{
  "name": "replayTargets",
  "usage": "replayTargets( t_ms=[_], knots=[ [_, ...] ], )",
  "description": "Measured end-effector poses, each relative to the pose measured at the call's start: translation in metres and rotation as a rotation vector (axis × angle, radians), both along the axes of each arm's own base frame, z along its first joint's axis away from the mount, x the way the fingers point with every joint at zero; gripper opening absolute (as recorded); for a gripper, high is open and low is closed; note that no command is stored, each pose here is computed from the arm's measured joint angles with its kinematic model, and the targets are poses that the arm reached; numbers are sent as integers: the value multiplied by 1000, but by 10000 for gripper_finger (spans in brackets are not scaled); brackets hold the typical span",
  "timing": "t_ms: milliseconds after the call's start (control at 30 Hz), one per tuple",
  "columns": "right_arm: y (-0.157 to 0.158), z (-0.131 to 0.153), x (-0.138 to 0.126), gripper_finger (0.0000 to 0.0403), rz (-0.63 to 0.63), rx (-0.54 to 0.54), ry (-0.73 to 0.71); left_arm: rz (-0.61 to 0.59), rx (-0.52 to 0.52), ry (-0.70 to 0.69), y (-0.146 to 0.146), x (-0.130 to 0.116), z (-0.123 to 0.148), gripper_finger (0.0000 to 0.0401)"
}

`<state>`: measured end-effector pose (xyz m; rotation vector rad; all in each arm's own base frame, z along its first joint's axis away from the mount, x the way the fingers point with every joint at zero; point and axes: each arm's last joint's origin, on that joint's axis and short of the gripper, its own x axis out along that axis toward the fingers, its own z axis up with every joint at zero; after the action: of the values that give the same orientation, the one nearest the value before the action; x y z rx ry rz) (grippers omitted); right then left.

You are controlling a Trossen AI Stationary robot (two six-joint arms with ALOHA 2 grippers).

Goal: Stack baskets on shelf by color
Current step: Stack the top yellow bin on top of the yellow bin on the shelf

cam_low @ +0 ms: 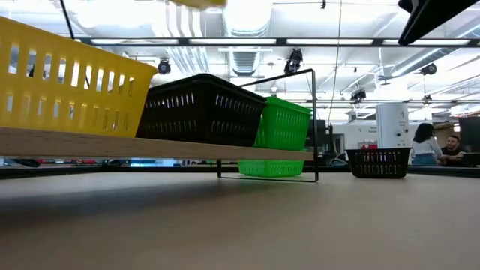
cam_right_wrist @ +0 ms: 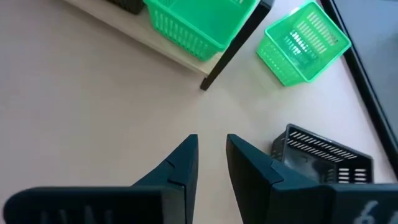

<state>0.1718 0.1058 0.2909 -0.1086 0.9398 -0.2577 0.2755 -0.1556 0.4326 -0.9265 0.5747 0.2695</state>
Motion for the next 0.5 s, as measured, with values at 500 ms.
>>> replayTargets(
  t_ms=[500],
  knots=[
    [-1,1,0,69,26,-45,-5,-50,-73,488,-37,20,-54,0]
  ],
)
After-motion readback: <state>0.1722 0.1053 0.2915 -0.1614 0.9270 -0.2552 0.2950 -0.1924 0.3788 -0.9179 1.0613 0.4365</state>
